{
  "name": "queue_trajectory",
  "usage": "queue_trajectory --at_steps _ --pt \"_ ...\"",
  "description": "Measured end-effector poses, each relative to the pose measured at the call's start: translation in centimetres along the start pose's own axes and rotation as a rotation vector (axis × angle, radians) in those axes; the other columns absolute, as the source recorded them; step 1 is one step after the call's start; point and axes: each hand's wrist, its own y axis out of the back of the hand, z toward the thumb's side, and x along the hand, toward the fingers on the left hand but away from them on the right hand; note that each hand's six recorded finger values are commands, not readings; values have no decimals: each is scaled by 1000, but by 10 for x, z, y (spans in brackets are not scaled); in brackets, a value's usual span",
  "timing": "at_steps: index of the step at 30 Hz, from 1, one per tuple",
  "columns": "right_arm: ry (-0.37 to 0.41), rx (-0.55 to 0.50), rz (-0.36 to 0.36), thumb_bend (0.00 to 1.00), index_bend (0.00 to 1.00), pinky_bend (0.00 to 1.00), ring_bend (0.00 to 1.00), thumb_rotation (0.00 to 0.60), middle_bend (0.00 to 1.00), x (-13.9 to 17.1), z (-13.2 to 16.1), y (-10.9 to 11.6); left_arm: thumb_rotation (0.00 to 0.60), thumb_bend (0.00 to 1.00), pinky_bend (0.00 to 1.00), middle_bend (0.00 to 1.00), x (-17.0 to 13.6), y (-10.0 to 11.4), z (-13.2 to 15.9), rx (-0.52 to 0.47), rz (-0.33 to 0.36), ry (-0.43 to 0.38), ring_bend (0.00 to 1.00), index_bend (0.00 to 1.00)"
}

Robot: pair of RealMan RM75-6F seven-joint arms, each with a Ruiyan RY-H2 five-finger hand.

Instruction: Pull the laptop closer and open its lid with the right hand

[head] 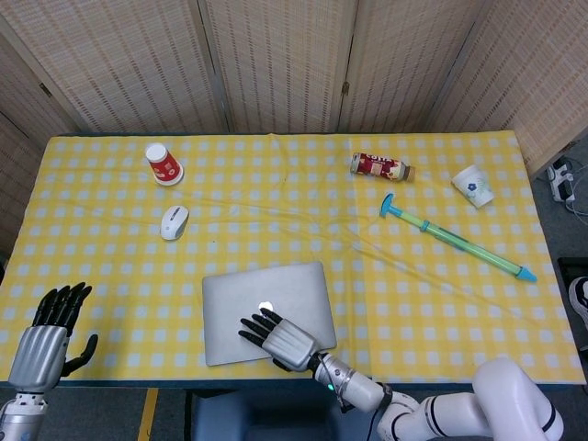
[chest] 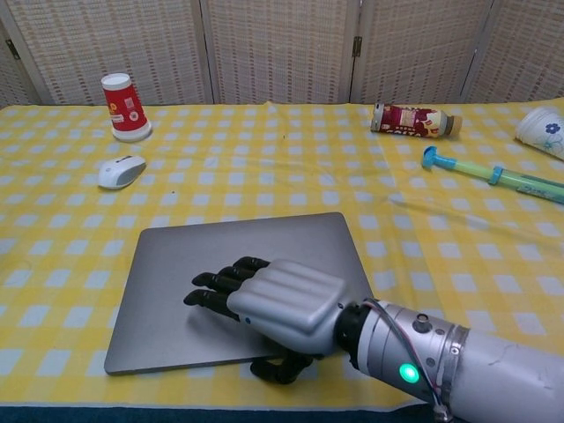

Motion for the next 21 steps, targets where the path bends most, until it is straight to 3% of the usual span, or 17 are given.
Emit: queue_trajectory --at_steps 21 --pt "-14 39 -31 426 0 0 0 600 0 -12 -2 12 600 465 0 103 0 -2 -5 -3 0 8 24 62"
